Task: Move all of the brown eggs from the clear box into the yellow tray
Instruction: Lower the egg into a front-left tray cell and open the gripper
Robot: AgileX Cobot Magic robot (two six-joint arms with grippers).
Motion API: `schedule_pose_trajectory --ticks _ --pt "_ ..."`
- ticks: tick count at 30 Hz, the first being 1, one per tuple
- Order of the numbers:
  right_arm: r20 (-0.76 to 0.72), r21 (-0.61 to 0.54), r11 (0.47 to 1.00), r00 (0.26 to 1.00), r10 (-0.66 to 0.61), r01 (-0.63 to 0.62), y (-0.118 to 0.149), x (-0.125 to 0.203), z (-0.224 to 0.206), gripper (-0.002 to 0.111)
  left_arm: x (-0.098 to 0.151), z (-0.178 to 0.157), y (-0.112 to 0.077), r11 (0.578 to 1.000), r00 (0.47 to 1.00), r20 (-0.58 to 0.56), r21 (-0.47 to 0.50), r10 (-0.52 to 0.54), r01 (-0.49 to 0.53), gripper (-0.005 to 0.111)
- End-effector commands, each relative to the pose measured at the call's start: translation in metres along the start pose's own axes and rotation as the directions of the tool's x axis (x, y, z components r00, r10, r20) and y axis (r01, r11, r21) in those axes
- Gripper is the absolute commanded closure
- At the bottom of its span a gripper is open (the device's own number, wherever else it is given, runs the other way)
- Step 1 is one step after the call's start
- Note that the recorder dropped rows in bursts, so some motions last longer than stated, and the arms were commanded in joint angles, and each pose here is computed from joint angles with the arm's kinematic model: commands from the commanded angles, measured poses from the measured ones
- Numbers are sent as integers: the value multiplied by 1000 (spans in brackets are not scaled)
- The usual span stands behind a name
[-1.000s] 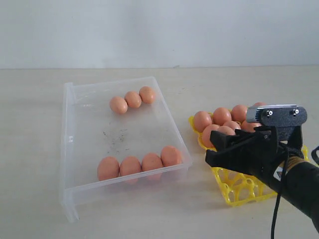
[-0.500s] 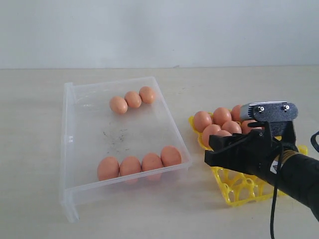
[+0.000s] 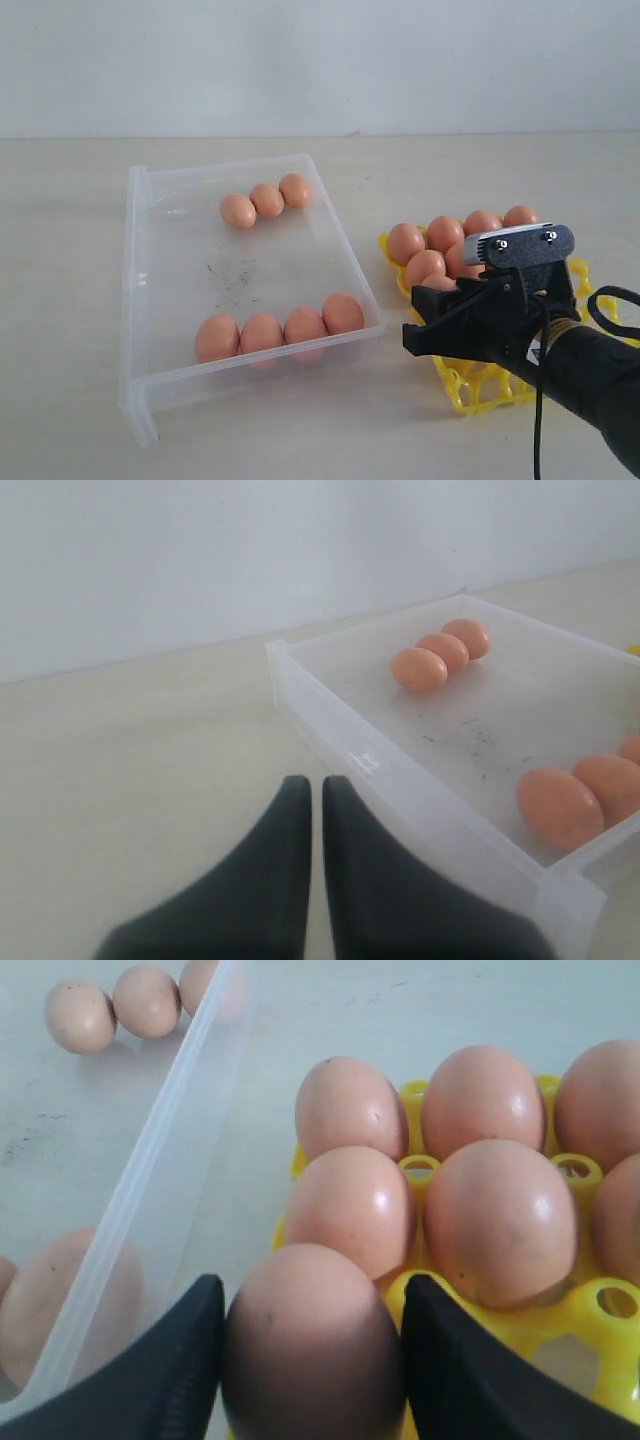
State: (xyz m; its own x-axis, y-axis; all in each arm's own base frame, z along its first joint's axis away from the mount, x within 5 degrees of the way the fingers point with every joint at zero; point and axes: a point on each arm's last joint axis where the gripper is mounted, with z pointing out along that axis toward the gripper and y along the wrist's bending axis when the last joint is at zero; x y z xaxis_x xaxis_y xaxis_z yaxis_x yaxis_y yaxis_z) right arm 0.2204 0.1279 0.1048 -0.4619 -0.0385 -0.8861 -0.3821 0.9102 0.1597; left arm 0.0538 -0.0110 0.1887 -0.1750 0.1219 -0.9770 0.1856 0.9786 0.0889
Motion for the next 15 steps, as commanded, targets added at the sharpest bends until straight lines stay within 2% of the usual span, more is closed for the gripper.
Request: schedule_pose_trajectory --ticks 1,12,13,15 --pt "23 1 1000 1000 -9 9 -2 1 4 108 1 0 0 1000 1000 2 5 3 -3 103" --pt "-5 1 999 999 37 -37 -1 -1 10 108 1 0 0 1000 1000 2 5 3 -3 103" --pt "-5 1 999 999 37 -37 -1 -1 10 107 1 0 0 1000 1000 2 5 3 -3 103" --pt "1 -1 999 999 37 -37 -1 -2 10 95 1 0 0 1000 1000 2 5 3 -3 103"
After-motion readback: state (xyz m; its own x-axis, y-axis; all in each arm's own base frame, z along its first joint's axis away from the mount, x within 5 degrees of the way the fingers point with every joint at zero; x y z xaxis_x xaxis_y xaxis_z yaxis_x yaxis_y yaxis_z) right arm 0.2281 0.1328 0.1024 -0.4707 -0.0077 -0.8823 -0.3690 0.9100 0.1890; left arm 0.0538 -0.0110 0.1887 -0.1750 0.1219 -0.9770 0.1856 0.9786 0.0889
